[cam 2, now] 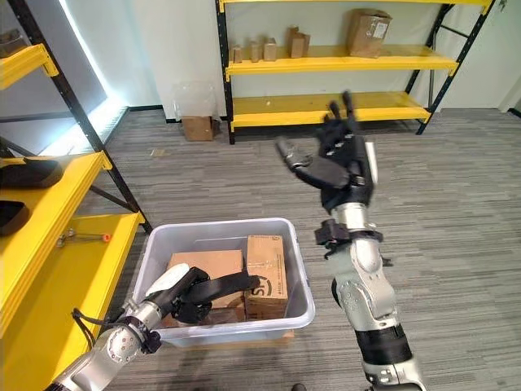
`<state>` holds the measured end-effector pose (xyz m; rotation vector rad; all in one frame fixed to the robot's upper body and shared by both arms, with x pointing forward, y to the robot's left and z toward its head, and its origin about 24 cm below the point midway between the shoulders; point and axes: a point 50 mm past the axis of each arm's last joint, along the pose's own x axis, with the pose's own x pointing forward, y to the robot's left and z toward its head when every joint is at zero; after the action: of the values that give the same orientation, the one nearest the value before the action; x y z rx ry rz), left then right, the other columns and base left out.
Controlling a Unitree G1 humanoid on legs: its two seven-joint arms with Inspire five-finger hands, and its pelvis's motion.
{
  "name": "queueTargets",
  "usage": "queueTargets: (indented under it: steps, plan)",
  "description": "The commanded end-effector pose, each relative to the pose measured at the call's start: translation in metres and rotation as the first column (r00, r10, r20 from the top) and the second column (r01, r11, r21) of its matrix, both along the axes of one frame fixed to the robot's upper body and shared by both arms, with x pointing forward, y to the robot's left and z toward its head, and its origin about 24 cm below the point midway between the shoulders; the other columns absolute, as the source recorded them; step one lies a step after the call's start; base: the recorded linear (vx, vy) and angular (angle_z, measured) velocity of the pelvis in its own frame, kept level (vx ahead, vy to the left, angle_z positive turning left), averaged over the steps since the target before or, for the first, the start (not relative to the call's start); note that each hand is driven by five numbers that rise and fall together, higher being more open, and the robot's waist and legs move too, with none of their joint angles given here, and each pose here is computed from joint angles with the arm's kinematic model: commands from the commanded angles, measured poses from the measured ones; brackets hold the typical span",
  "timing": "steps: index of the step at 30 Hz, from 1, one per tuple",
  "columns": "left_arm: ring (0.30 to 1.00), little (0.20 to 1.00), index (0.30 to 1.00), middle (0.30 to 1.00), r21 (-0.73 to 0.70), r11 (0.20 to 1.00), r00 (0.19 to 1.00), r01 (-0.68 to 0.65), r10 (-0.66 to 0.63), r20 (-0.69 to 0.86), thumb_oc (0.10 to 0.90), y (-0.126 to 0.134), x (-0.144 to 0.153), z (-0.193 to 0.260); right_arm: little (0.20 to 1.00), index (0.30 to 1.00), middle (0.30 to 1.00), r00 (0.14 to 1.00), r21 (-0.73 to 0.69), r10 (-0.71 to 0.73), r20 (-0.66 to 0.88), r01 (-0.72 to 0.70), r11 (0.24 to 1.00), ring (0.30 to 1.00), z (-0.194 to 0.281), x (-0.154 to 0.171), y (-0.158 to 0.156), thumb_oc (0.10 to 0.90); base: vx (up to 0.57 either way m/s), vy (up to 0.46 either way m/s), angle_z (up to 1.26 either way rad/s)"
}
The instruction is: Move parts from the plastic box to the shelf.
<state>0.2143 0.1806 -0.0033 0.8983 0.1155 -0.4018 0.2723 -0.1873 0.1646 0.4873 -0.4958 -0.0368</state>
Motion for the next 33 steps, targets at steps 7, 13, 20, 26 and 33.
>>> queueTargets:
  steps: [7,13,20,26,33]
  plan:
    - [0.300,0.300,0.300,0.300,-0.063,0.965,0.884,-0.254,0.258,0.389,0.400,0.051,0.012,0.064,1.000,1.000,1.000,0.960,-0.098,0.152,-0.235,-0.179,0.979,1.000,-0.058,-0.014,0.015,0.900,-0.03,-0.005,0.15]
    - [0.300,0.300,0.300,0.300,-0.021,0.913,0.749,-0.406,0.346,0.565,0.400,0.079,0.004,0.084,1.000,1.000,1.000,0.860,-0.033,0.305,-0.408,-0.348,0.937,1.000,-0.105,-0.016,0.033,0.900,-0.01,0.037,0.26]
    - [0.300,0.300,0.300,0.300,0.004,0.953,0.595,-0.302,0.186,0.782,0.400,0.064,0.010,0.122,1.000,1.000,1.000,0.800,0.011,0.386,-0.458,-0.429,0.903,1.000,-0.118,-0.014,0.060,0.900,-0.03,0.036,0.36]
    - [0.300,0.300,0.300,0.300,-0.017,0.981,0.343,-0.195,0.084,0.936,0.400,0.058,0.014,0.168,1.000,1.000,1.000,0.809,-0.041,0.304,-0.503,-0.373,0.927,1.000,-0.126,-0.024,0.056,0.900,0.03,0.106,0.89]
    - [0.300,0.300,0.300,0.300,-0.020,0.967,0.208,-0.253,0.074,0.975,0.400,0.068,0.017,0.199,1.000,1.000,1.000,0.780,-0.070,0.314,-0.541,-0.414,0.908,1.000,-0.136,-0.026,0.052,0.900,0.08,0.164,0.85]
